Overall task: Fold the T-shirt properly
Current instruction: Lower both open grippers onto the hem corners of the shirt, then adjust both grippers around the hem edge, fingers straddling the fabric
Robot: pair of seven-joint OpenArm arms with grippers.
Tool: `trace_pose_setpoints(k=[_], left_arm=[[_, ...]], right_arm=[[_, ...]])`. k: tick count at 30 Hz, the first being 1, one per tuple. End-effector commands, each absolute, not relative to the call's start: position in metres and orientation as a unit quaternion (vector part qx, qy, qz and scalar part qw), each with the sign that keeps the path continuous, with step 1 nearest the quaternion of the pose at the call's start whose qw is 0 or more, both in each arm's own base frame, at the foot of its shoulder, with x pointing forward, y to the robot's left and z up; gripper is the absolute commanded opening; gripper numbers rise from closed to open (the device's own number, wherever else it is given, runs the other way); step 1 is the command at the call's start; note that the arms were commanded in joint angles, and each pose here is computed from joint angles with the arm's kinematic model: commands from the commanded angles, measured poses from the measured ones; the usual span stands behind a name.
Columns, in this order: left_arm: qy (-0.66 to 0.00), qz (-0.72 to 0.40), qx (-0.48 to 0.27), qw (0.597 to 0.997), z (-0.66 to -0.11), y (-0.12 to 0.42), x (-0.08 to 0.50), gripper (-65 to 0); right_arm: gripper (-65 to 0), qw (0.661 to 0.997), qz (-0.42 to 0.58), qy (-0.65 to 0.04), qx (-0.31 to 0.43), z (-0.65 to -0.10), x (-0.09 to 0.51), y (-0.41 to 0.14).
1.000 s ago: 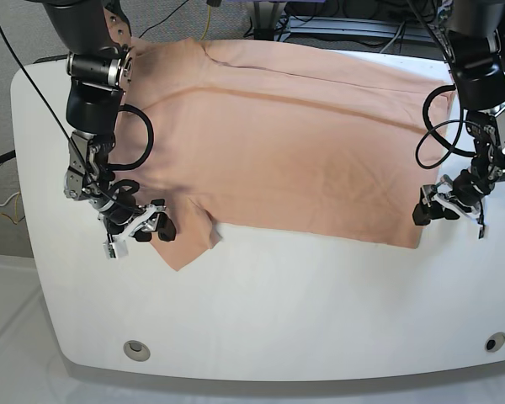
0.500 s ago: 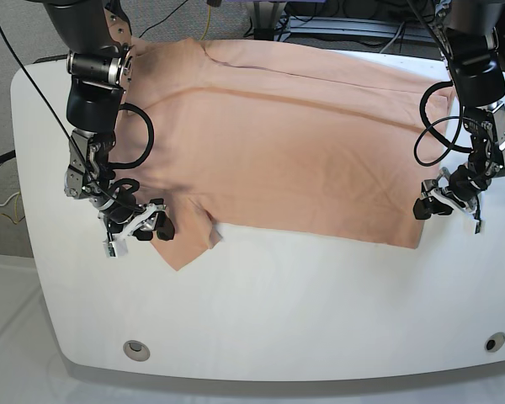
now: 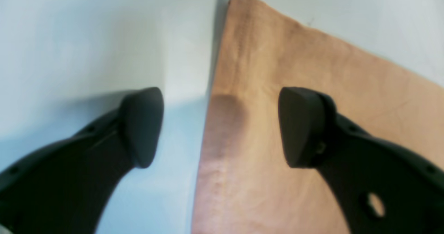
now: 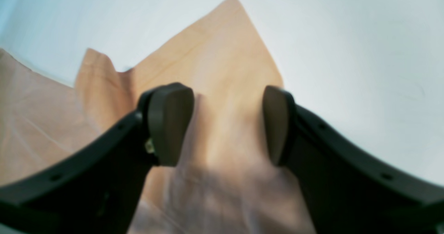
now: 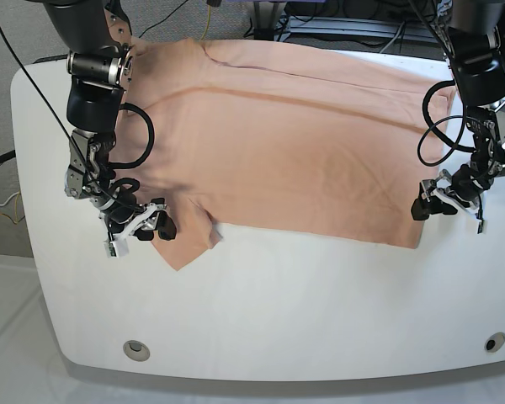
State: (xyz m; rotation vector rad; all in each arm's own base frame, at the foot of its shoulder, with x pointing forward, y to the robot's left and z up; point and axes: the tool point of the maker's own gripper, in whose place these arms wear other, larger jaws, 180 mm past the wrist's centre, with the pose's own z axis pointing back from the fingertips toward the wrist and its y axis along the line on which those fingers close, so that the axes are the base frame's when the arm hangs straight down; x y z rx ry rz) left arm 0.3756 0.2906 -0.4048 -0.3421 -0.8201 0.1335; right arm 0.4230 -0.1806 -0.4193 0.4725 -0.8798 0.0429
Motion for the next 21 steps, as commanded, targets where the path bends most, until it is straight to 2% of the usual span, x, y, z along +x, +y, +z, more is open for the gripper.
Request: trace_pose_setpoints(k=[1,18,21], left_arm=[[-0.413,0.059,-0.158,0.895,-0.388,0.296,0.386,-12.9],[-0.444,0.023,-0.163,0.881,-0.368,0.273,0.390,-15.8],[-0.438,0.025,-0.174,0.882,-0.375,0.266,0.392,-21.9]], right_arm=[[-28.4,0.875,0.026,-0.428,0.224,-0.411,0.430,-0.184],[-28.2,0.877,0.027,-0.425,0.223,-0.413,0.428,-0.184],[-28.4,0.877,0.024,-0.423,0.226,-0.415,0.427,-0.183]])
